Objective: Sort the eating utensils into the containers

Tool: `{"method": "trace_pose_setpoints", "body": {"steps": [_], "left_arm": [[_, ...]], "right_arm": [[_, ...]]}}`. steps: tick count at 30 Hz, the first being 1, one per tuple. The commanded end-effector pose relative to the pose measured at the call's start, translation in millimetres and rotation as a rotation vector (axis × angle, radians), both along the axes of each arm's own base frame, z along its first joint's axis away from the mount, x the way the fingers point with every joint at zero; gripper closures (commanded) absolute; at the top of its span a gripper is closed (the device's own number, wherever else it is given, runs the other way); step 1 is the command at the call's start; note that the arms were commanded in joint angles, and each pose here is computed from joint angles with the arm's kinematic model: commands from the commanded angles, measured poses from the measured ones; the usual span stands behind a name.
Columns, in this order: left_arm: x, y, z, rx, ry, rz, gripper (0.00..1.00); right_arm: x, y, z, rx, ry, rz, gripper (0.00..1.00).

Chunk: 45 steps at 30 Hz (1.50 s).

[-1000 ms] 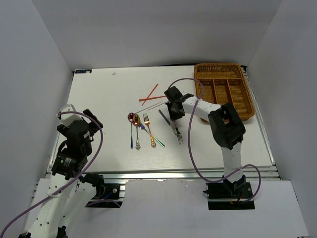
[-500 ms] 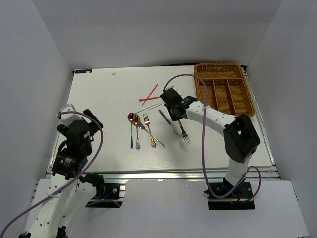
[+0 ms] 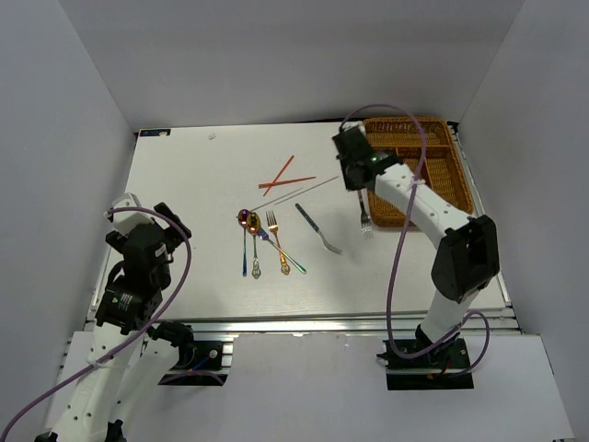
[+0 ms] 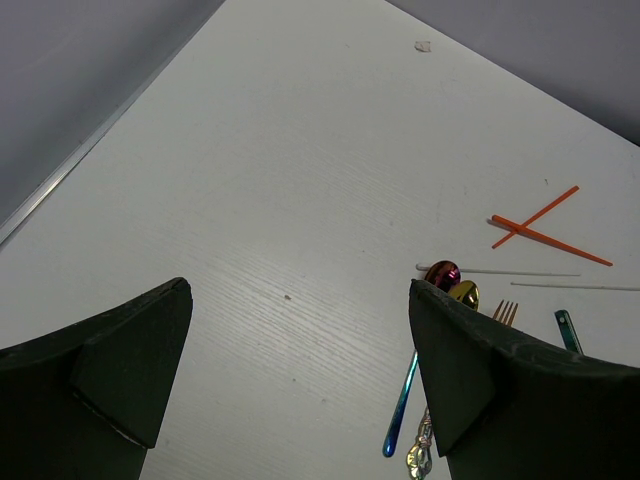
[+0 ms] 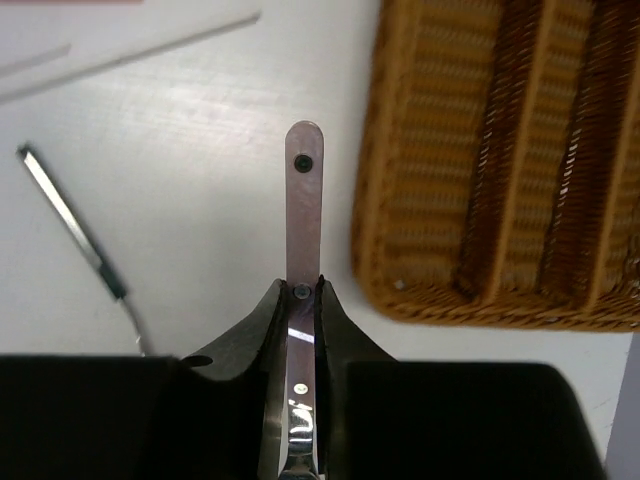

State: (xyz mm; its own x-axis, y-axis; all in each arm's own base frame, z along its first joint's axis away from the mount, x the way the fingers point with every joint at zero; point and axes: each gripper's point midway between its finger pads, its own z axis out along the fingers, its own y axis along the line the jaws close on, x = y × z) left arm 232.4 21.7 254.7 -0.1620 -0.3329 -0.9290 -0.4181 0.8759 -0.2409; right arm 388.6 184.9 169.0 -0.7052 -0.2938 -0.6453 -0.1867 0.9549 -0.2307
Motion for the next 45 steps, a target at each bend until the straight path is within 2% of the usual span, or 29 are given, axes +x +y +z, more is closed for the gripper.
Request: {"method": "trace_pose_setpoints", "body": {"steps": [1,5,6,8,13,17,24,26,27,30,31,33,34,35,36,39,40,42,45], "left_arm": [[0,-1,2,0.000,-0.010,-0.008,0.02],[3,-2,-1,0.005,0.008,-0.011,0.02],[3,-3,-1,0.004,0.010,-0.014,0.02],[4,-4,0,0.004,0.009,-0.022,0.02],[3,-6,0,0.000,0.002,-0.034,0.02],[4,-7,1,-0.001,0.002,-0.037,0.02],[7,-10,-2,0.004,0.017,-0.052,0.02],[7,-9,-2,0.005,0.018,-0.051,0.02],[6,-10,-2,0.004,0.018,-0.052,0.02],[6,-9,-2,0.005,0.018,-0.051,0.02],[6,-9,-3,0.005,0.018,-0.051,0.02],[6,-9,-3,0.004,0.018,-0.052,0.02],[7,-10,-2,0.004,0.017,-0.052,0.02],[7,-10,-3,0.004,0.020,-0.053,0.02],[7,-10,-2,0.004,0.018,-0.053,0.02],[7,-10,-2,0.004,0.018,-0.052,0.02],[6,-9,-1,0.004,0.015,-0.050,0.02],[6,-9,-1,0.004,0.013,-0.049,0.02],[5,-8,-1,0.004,0.013,-0.044,0.02]], "right_arm": [[46,-38,25,0.017,-0.052,-0.055,1.00],[88,-69,18,0.068,-0.029,-0.096,1.00],[102,-77,30,0.090,-0.055,-0.106,1.00],[119,-87,16,0.073,-0.035,-0.117,1.00],[166,-89,6,0.077,-0.075,-0.119,1.00],[180,-95,-15,0.058,-0.049,-0.132,1.00],[178,-104,-41,0.069,-0.009,-0.135,1.00],[177,-106,-44,0.072,0.000,-0.138,0.91],[174,-106,-47,0.069,0.013,-0.138,0.77],[171,-106,-45,0.083,0.019,-0.148,0.68],[169,-105,-37,0.093,0.013,-0.143,0.60],[167,-101,-27,0.122,0.001,-0.143,0.54],[164,-99,-13,0.136,-0.015,-0.141,0.44],[163,-97,-7,0.151,-0.022,-0.138,0.44],[159,-92,0,0.177,-0.025,-0.134,0.39],[139,-66,31,0.238,-0.064,-0.071,0.38],[126,-60,17,0.237,-0.027,-0.059,0.36],[109,-26,16,0.282,-0.020,0.025,0.12],[73,10,4,0.271,-0.008,0.098,0.11]]}}
